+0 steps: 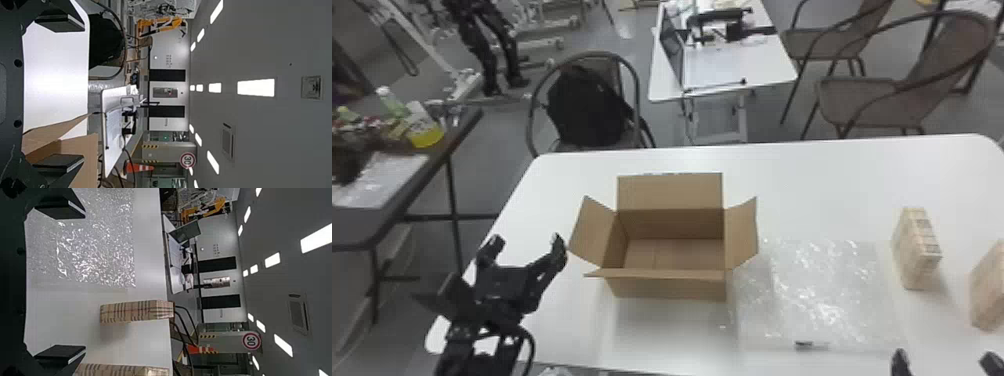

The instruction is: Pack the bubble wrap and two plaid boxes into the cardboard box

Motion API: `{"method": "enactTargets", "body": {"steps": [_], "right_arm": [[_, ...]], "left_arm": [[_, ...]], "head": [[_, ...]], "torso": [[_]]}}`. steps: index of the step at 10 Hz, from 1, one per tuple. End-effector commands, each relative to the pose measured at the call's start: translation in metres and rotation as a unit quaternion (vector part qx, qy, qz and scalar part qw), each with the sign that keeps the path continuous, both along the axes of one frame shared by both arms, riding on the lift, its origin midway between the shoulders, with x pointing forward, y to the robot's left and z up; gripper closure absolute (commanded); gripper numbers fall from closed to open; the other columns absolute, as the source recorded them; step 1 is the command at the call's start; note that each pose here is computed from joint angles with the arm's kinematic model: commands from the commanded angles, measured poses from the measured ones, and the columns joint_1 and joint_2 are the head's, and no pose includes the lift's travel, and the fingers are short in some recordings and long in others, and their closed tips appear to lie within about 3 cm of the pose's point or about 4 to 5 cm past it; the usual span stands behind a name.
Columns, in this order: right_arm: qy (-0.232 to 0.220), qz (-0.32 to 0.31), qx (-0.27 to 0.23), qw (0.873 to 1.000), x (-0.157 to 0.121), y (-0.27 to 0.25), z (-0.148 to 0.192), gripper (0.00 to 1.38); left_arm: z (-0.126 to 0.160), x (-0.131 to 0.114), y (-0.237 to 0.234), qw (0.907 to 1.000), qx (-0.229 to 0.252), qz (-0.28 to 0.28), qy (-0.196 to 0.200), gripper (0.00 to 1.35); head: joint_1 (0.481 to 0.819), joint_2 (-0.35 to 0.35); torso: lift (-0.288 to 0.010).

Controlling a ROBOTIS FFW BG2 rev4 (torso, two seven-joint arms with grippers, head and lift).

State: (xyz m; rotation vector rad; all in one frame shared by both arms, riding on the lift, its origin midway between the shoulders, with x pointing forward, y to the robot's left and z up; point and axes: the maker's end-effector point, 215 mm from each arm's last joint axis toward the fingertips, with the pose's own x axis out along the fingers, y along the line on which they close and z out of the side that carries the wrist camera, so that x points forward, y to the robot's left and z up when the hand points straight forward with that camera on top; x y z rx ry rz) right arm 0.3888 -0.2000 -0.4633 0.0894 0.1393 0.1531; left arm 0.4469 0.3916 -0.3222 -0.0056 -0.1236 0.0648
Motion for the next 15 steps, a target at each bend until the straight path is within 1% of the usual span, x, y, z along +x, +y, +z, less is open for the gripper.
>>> {"method": "enactTargets", "body": {"steps": [1,2,4,5,6,7,8,9,10,12,13,14,15], "right_arm": [[0.001,0.000,0.001,1.000,0.000,0.000,-0.001,0.09],[0.002,0.000,0.003,1.000,0.000,0.001,-0.002,0.09],[0.003,0.001,0.008,1.000,0.002,0.002,-0.003,0.09],[0.005,0.003,0.010,1.000,0.002,0.005,-0.005,0.09],[0.005,0.004,0.012,1.000,0.003,0.006,-0.005,0.09],[0.005,0.004,0.014,1.000,0.003,0.006,-0.006,0.09],[0.006,0.004,0.015,1.000,0.004,0.007,-0.006,0.09],[0.003,0.005,0.016,1.000,0.006,0.007,-0.005,0.09],[0.003,0.006,0.016,1.000,0.007,0.008,-0.005,0.09],[0.004,0.008,0.017,1.000,0.008,0.010,-0.005,0.09],[0.005,0.008,0.018,1.000,0.007,0.010,-0.006,0.09],[0.003,0.009,0.018,1.000,0.008,0.011,-0.005,0.09],[0.007,0.011,0.016,1.000,0.009,0.012,-0.006,0.09]], "left_arm": [[-0.010,0.016,-0.010,0.9982,-0.043,-0.022,0.036,0.13],[-0.022,0.029,-0.032,0.9937,-0.074,-0.054,0.064,0.15],[-0.041,0.047,-0.063,0.9827,-0.112,-0.094,0.114,0.18],[-0.045,0.053,-0.066,0.9796,-0.113,-0.104,0.130,0.18],[-0.047,0.055,-0.061,0.9791,-0.110,-0.100,0.140,0.18],[-0.047,0.056,-0.050,0.9799,-0.106,-0.090,0.143,0.20],[-0.054,0.054,-0.039,0.9786,-0.108,-0.081,0.155,0.29],[-0.057,0.053,-0.034,0.9776,-0.110,-0.077,0.162,0.56],[-0.064,0.052,-0.037,0.9740,-0.125,-0.081,0.171,0.75],[-0.067,0.057,-0.045,0.9713,-0.133,-0.097,0.172,0.69],[-0.067,0.059,-0.045,0.9722,-0.127,-0.099,0.169,0.94],[-0.064,0.060,-0.043,0.9746,-0.117,-0.098,0.164,1.23],[-0.064,0.060,-0.043,0.9745,-0.120,-0.100,0.161,1.21]], "head": [[0.695,0.255],[0.695,0.251],[0.695,0.199],[0.695,0.179],[0.695,0.165],[0.695,0.167],[0.695,0.172],[0.695,0.186],[0.695,0.198],[0.695,0.200],[0.695,0.197],[0.695,0.194],[0.695,0.195]], "torso": [[-0.087],[-0.087],[-0.087],[-0.087],[-0.087],[-0.087],[-0.087],[-0.087],[-0.087],[-0.087],[-0.087],[-0.087],[-0.087]]}}
